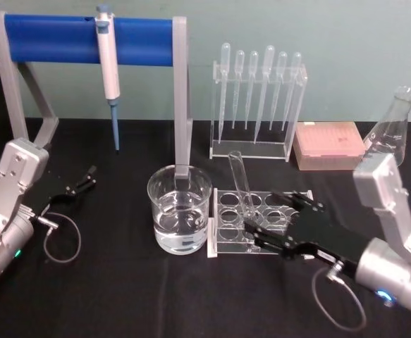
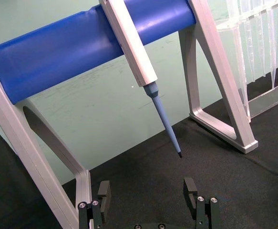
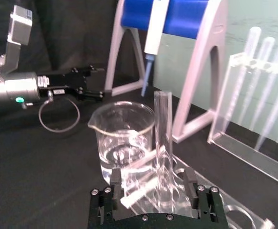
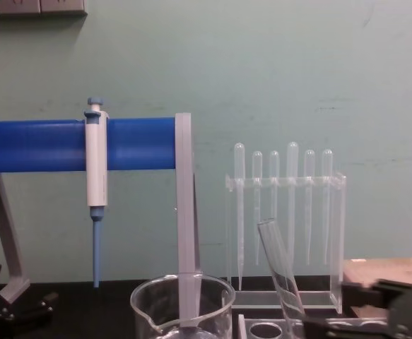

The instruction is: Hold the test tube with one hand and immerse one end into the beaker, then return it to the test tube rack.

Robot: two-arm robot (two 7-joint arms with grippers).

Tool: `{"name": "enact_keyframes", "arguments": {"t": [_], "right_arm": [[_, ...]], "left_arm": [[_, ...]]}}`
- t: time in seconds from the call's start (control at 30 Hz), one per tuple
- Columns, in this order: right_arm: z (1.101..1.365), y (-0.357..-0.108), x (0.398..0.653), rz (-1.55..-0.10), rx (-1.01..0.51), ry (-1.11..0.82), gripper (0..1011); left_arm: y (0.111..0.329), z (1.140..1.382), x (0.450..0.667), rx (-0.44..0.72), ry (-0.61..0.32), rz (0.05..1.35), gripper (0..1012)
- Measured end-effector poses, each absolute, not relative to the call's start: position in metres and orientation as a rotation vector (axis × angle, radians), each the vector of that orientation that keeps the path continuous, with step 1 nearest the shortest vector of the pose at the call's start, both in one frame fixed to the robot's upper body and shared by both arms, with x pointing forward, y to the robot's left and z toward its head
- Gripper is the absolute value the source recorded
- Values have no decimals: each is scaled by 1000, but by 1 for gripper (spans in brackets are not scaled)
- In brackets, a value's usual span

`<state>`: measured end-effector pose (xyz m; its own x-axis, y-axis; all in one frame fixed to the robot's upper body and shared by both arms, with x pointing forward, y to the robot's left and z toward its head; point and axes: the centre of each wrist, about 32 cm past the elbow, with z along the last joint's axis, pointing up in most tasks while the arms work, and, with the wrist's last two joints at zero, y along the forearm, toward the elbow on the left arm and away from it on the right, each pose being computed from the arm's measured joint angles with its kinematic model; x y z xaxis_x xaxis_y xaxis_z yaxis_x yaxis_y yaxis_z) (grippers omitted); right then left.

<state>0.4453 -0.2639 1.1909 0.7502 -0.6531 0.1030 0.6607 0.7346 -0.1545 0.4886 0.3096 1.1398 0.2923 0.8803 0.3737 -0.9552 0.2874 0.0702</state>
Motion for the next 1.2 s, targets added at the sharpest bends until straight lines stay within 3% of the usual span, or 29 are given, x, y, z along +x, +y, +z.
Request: {"name": "enact_keyframes", "arguments": {"t": [0.27, 0.63, 0.93, 1.2], "right_arm": [[1188, -290, 420, -869, -162, -86, 1002], [1156, -311, 437, -1182, -144, -119, 1002], [1140, -288, 452, -1366, -228, -171, 1002], [1132, -281, 456, -1391, -246, -212, 1002]], "left_arm": [[310, 1140, 489, 304, -285, 1248, 1000], [310, 1140, 489, 304, -285, 1248, 1000], [310, 1140, 489, 304, -285, 1248, 1000], [310, 1140, 489, 304, -285, 1248, 1000]]}}
